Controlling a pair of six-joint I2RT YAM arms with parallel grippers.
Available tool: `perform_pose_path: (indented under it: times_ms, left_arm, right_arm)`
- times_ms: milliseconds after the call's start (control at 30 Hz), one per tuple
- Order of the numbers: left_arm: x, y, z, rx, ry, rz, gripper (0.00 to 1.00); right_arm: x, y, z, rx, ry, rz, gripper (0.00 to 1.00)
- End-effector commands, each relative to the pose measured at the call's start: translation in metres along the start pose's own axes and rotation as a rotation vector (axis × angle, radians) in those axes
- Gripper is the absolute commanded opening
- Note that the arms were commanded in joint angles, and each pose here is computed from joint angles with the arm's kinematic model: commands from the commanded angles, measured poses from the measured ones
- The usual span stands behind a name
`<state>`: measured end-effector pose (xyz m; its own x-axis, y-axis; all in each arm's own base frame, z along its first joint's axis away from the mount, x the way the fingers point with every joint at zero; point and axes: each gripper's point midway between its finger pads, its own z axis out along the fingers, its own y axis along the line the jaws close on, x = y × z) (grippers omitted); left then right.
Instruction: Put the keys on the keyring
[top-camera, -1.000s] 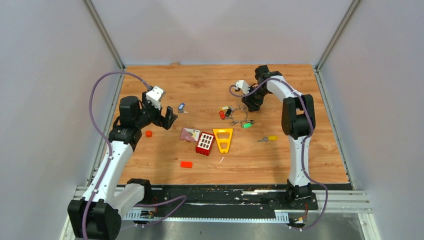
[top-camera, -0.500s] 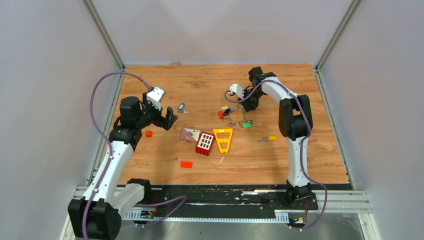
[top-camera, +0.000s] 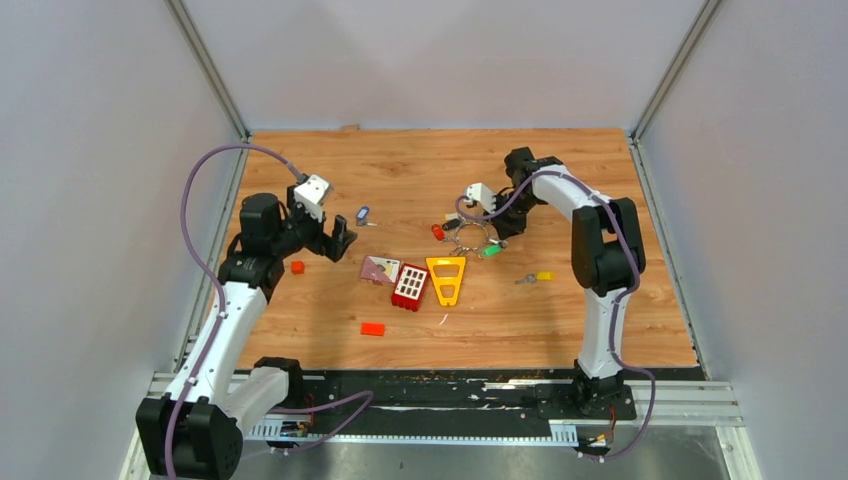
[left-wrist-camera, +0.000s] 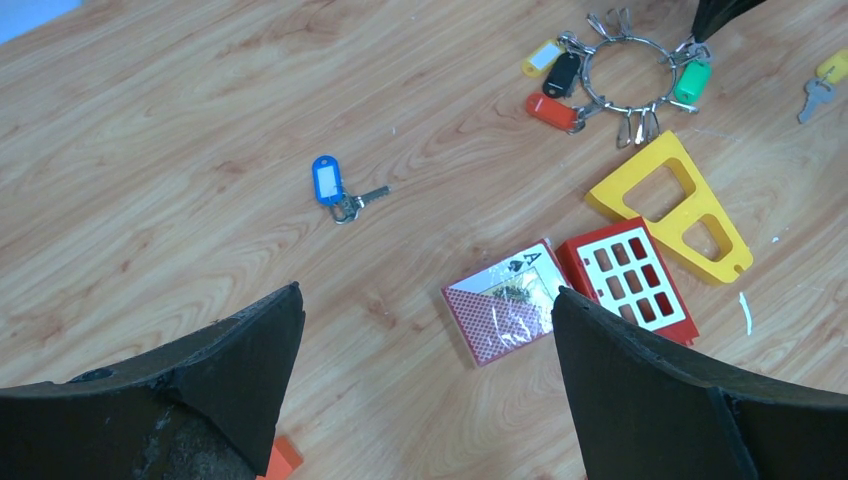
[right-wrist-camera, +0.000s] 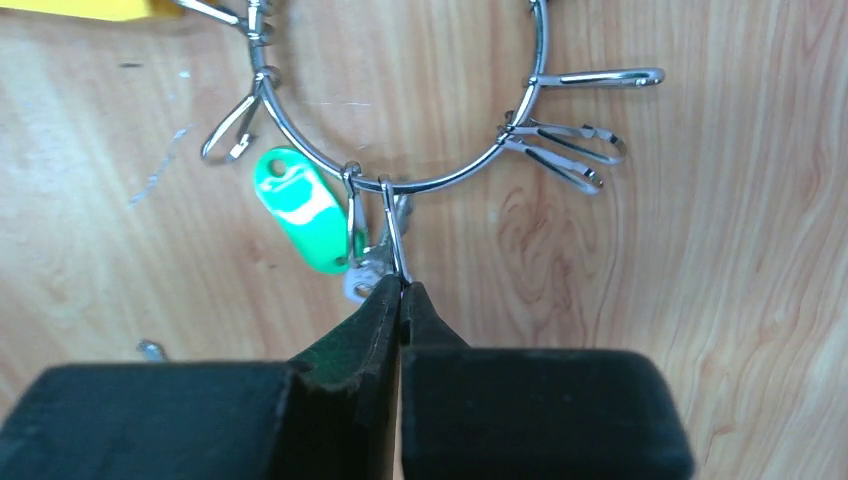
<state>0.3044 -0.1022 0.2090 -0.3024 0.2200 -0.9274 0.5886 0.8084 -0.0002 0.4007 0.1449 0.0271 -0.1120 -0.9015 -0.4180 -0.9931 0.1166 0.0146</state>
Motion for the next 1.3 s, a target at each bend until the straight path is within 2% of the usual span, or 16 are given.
perform_pose_path:
  times_ms: [0, 267, 467, 700, 800, 900, 1033, 1200, 1267]
  left_arm:
    - [-0.011, -0.003, -0.002, 0.019, -0.048, 0.039, 1.0]
    - [-0.012, -0.006, -0.004, 0.025, -0.063, 0.046, 1.0]
    - [-0.007, -0.005, 0.004, 0.035, -0.045, 0.049, 1.0]
    - [-0.005, -0.033, 0.033, 0.237, 0.084, 0.292, 0.97]
    - [-0.015, -0.051, 0.05, 0.34, 0.051, 0.359, 0.88]
    - [-0.028, -0.077, 0.064, 0.464, -0.022, 0.444, 0.72]
    - [-0.042, -0.11, 0.085, 0.59, -0.067, 0.526, 0.64]
    - [-0.05, -0.144, 0.114, 0.719, -0.095, 0.455, 0.61]
    - [-0.052, -0.157, 0.122, 0.753, -0.121, 0.423, 0.54]
  right_arm:
    - [-0.031, 0.008, -0.031, 0.048, -0.115, -0.032, 0.0]
    - [-0.028, -0.007, -0.021, 0.109, -0.114, 0.033, 0.0]
    - [-0.048, -0.012, -0.05, 0.176, -0.161, 0.033, 0.0]
    - [-0.091, 0.011, -0.095, 0.204, -0.268, -0.003, 0.0]
    - [-0.104, 0.024, -0.103, 0.185, -0.323, 0.002, 0.0]
    - [-0.114, 0.036, -0.11, 0.173, -0.374, 0.005, 0.0]
    - [-0.127, 0.053, -0.112, 0.13, -0.455, 0.03, 0.0]
    - [-0.136, 0.071, -0.109, 0.089, -0.53, 0.059, 0.0]
    - [-0.139, 0.075, -0.108, 0.095, -0.543, 0.055, 0.0]
